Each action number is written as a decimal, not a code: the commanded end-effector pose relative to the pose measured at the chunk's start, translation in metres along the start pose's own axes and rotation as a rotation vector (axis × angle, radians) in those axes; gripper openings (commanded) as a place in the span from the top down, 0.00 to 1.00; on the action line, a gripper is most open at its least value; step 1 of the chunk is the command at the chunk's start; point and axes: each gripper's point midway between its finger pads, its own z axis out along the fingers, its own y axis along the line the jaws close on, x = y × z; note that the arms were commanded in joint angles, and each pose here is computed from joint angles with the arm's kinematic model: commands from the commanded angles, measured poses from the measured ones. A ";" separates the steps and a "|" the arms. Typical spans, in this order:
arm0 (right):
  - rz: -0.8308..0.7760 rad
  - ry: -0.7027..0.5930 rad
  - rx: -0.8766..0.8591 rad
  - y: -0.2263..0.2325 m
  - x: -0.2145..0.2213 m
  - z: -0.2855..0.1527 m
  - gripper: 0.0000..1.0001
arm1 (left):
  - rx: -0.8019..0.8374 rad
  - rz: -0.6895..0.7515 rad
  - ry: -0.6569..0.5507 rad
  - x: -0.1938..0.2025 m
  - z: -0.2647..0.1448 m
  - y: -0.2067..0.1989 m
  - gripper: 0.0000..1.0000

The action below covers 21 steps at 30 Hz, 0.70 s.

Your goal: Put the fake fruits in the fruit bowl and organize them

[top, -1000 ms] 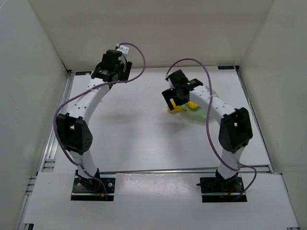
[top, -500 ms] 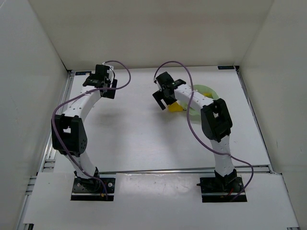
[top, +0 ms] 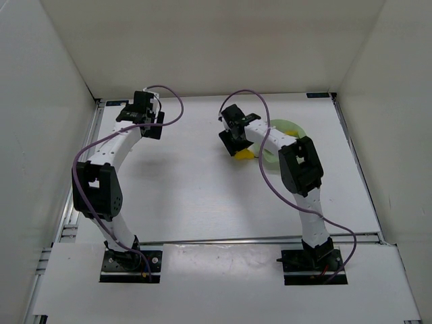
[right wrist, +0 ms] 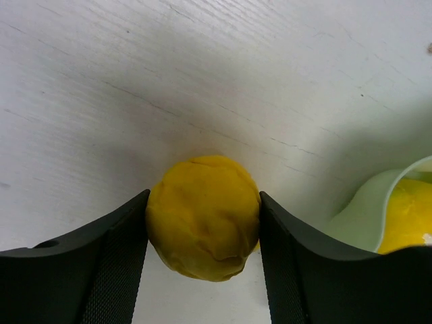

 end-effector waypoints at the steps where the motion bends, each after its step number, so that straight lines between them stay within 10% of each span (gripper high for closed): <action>1: 0.029 0.000 -0.075 0.016 -0.005 -0.003 0.44 | -0.028 -0.033 -0.043 -0.017 -0.009 0.010 0.00; 5: 0.077 -0.009 -0.111 0.021 -0.014 -0.018 0.69 | -0.047 -0.031 -0.040 -0.018 -0.010 0.018 0.00; 12: 0.405 -0.380 -0.355 0.000 -0.084 -0.143 0.70 | -0.056 -0.031 -0.040 -0.017 -0.015 0.021 0.00; 21: 0.867 -0.380 -0.090 -0.124 0.013 -0.136 0.71 | -0.092 -0.039 -0.032 -0.010 -0.019 0.035 0.00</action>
